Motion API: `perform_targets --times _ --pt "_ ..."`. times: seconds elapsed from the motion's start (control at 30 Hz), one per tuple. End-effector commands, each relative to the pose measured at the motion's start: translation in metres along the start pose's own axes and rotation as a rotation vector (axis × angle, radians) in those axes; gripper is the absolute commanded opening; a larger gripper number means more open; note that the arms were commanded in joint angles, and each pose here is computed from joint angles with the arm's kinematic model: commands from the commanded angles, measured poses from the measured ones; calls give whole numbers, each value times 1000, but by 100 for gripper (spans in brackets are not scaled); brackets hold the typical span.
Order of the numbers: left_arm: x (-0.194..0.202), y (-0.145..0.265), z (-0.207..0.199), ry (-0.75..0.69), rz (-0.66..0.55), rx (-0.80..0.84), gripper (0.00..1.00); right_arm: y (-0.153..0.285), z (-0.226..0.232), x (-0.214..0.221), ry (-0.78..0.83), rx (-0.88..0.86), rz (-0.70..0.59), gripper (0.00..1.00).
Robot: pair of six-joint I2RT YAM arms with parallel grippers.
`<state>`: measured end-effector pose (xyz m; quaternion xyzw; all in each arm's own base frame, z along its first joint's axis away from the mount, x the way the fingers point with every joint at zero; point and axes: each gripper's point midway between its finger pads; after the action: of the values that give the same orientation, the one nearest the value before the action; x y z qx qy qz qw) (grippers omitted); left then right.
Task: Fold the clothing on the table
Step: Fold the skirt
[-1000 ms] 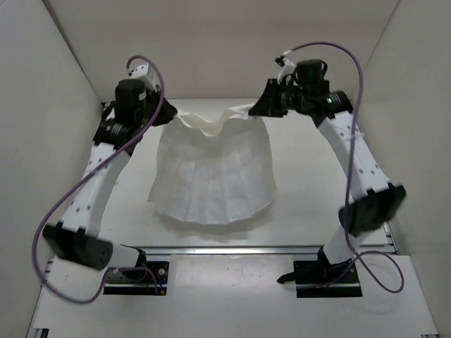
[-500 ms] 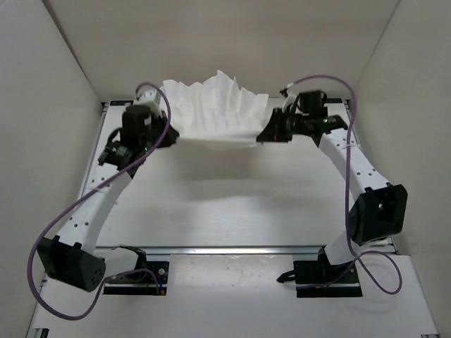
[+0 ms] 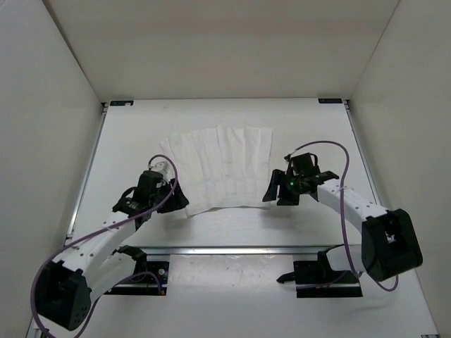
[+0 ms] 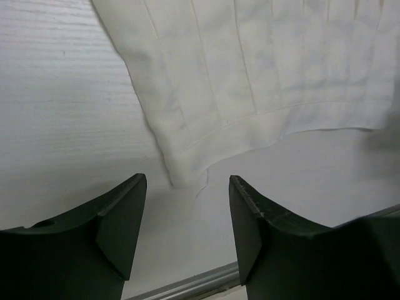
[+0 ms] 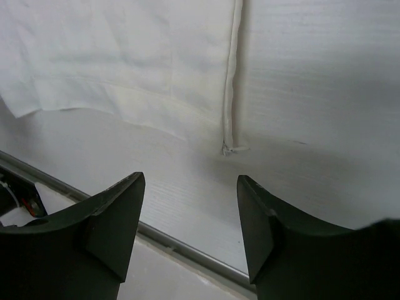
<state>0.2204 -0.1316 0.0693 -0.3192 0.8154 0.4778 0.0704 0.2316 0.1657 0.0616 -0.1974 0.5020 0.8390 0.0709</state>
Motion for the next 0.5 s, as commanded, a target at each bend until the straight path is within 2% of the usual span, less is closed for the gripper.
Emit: perform_targets --times 0.0,0.23,0.3,0.33,0.47 --pt "0 1 5 64 -57 29 66 -5 -11 -9 -9 41 -102 58" --pt "30 -25 13 106 -8 14 65 -24 -20 -4 2 36 -95 55" --pt "33 -31 14 121 -11 15 55 -30 -19 -3 -6 31 -86 50" --pt "34 -34 15 132 -6 2 54 -32 -20 -2 -14 31 -79 50" --pt "36 -41 16 143 -10 -4 57 -42 -17 -4 7 25 -76 50"
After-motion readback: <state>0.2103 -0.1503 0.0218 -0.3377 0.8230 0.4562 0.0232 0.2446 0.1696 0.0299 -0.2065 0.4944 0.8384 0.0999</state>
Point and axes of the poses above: each gripper's point midway between its finger pads, its own y axis back along the fingers, its own z axis along the line the jaws close on, x = y × z, and after that the axes turned 15 degrees about y, right-handed
